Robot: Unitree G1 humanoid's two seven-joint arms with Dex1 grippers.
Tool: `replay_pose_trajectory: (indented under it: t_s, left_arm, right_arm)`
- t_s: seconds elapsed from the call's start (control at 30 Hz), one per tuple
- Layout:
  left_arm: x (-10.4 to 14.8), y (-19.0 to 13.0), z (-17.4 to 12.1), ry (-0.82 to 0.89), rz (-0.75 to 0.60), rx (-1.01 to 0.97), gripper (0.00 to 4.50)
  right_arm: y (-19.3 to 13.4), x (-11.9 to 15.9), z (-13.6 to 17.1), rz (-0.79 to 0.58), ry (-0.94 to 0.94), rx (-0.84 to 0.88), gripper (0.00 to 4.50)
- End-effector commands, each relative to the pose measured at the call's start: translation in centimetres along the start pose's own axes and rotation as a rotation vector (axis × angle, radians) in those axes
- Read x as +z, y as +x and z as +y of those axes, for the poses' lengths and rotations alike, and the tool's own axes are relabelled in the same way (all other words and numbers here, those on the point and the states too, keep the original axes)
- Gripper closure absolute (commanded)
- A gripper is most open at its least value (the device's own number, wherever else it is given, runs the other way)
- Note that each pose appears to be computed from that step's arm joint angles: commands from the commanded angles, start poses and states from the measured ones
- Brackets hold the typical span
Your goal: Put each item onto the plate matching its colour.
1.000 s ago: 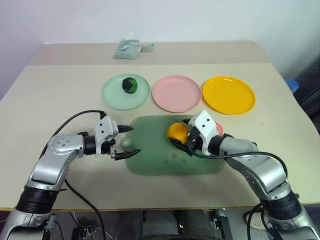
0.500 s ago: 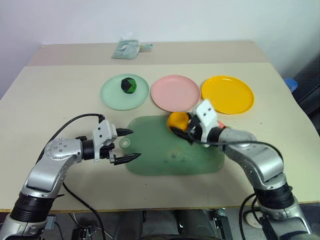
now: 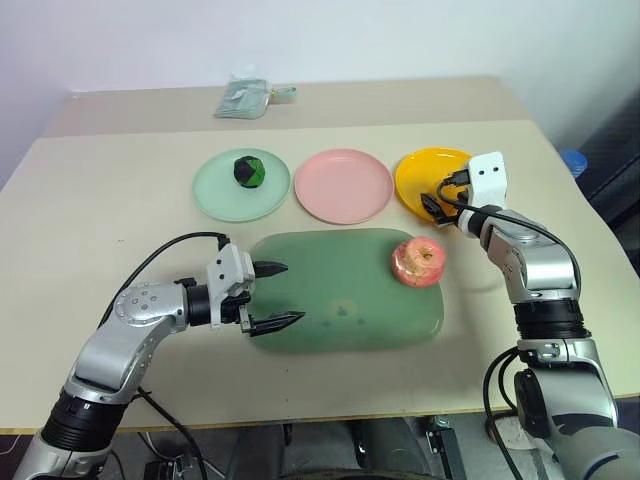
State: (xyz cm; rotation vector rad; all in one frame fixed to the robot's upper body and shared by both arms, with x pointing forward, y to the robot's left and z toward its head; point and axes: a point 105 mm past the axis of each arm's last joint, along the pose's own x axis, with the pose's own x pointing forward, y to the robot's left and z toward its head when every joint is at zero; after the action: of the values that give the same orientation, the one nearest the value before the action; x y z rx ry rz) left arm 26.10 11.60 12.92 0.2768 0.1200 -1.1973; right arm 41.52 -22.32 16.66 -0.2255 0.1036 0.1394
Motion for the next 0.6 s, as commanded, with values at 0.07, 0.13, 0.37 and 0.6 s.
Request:
replay_pose_trajectory:
  t_s: [0.07,0.13,0.37,0.6]
  left_arm:
    - [0.8,-0.2,-0.4,0.015,-0.022,0.005,0.00]
    - [0.7,-0.3,-0.5,0.010,-0.018,0.003,0.00]
    - [0.7,-0.2,-0.3,0.014,-0.016,-0.016,0.00]
    - [0.8,-0.2,-0.2,0.018,-0.015,-0.025,0.00]
  right_arm:
    - [-1.9,4.3,1.1,-0.176,-0.099,0.089,0.02]
    - [-4.8,5.0,3.5,-0.216,-0.105,0.304,0.02]
    - [-10.9,0.0,7.0,-0.012,-0.141,0.652,0.02]
    - [-10.0,-2.8,6.5,0.087,-0.162,0.575,0.81]
